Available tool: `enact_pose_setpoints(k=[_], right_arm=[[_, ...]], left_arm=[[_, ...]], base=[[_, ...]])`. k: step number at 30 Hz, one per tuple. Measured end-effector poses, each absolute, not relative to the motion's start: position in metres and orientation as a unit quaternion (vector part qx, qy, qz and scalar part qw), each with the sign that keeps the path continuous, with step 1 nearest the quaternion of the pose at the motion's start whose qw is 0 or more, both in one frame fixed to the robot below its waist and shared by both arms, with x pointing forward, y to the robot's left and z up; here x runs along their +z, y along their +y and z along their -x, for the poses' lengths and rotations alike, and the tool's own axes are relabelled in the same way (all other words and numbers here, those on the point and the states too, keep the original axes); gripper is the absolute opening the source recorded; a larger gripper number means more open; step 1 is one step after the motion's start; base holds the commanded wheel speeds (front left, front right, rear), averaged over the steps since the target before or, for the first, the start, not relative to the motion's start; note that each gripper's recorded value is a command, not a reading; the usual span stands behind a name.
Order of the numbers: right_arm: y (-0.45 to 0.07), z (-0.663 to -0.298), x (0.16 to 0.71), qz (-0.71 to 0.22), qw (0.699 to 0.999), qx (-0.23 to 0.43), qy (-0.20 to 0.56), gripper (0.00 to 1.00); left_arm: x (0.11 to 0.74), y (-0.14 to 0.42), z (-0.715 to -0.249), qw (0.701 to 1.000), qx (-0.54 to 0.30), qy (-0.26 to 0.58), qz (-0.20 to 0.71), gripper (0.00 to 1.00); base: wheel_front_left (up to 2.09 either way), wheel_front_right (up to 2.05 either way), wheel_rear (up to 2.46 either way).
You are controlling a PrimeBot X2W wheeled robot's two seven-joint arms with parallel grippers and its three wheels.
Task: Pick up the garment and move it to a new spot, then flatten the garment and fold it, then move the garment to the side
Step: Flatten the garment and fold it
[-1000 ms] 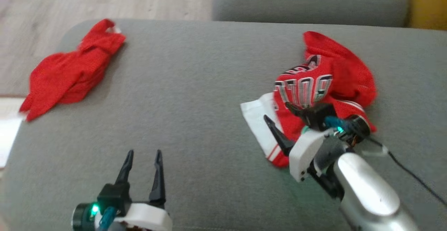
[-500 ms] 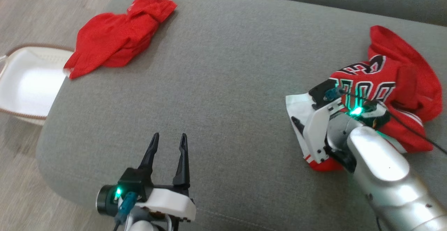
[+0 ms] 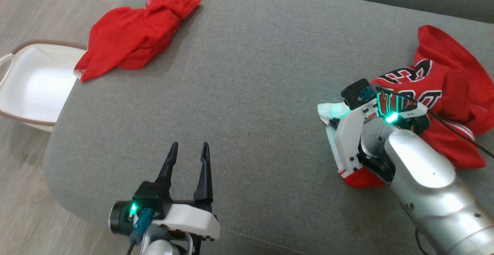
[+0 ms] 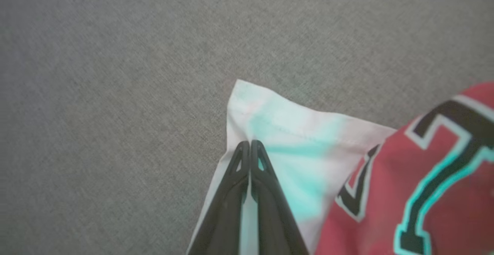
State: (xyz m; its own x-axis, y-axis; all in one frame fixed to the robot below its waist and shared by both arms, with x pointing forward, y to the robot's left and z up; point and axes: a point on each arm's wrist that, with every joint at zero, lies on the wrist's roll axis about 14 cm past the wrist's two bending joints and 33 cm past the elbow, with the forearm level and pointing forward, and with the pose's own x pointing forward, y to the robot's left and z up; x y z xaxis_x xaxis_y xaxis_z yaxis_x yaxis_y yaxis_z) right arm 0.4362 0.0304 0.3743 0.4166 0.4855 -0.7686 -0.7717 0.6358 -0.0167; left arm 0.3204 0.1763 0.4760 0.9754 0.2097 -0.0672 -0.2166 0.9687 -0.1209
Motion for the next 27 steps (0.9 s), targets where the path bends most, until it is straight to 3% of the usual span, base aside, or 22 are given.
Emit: enact_pose_setpoints(k=[5, 13, 27], right_arm=[[0.054, -0.438, 0.406, 0.148, 0.84, 0.405, 0.329, 0.0], [0.111, -0.445, 0.53, 0.066, 0.871, 0.459, 0.161, 0.0], [0.131, -0.45, 0.718, -0.028, 0.88, 0.471, -0.057, 0.0]], left_arm=[[0.479, 0.175, -0.322, 0.992, 0.103, 0.021, 0.065, 1.0], [0.491, 0.167, -0.323, 0.994, 0.086, -0.001, 0.069, 1.0], [0.496, 0.164, -0.307, 0.993, 0.086, -0.011, 0.08, 1.0]], base=[[0.0, 0.0, 0.0], [0.0, 0.0, 0.0], [0.0, 0.0, 0.0]])
